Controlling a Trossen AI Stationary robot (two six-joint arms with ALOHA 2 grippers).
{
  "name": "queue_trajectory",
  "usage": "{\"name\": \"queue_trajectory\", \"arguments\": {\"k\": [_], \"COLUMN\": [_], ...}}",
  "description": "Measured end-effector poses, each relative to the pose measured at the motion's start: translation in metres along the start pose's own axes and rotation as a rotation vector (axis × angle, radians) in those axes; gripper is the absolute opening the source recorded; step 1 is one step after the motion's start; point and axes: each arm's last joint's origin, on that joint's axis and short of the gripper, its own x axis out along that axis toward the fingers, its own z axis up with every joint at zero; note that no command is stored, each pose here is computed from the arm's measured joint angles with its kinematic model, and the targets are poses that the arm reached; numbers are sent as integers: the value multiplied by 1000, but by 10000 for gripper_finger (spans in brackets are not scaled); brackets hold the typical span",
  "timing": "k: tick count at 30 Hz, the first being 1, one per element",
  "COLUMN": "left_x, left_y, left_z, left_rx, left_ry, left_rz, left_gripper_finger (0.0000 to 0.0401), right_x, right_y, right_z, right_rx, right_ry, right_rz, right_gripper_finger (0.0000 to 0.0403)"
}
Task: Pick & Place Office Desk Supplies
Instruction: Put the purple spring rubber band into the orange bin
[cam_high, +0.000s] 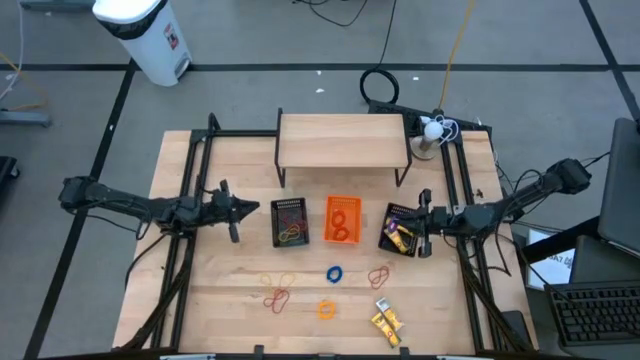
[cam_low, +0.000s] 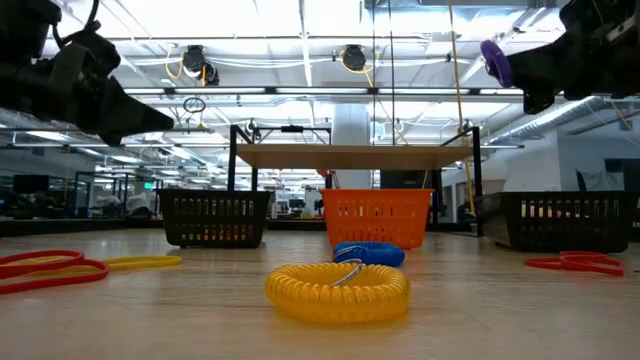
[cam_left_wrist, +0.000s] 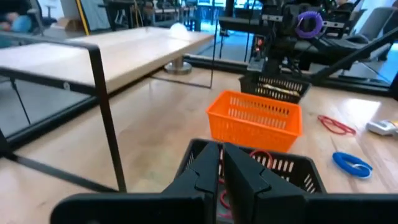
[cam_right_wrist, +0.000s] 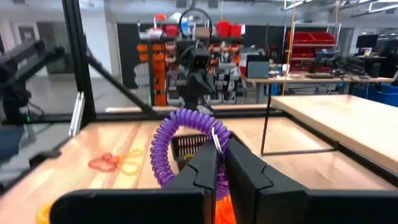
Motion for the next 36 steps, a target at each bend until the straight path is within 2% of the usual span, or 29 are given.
{"name": "queue_trajectory", "arguments": {"k": [5,9,17,23,36], "left_x": [0,-1,0,0,0], "left_y": [0,0,0,1,1], "left_z": [5,9,5,-2,-2], "left_rx": [-8,42,-79,-100,-106], "left_ry": [-55,-84,-51,14,17], "left_rz": [18,9,8,17,18], "left_gripper_finger": [24,24,24,24,24], "right_x": [1,1,1,1,1], "right_y": [0,0,0,0,0], "right_z": [1,1,-2,-2,-2], "right_rx": [17,18,35,35,29], "right_ry": [-7,-8,14,15,15], "right_rz": [-5,-5,-4,-4,-3], "right_gripper_finger": [10,10,11,11,11]}}
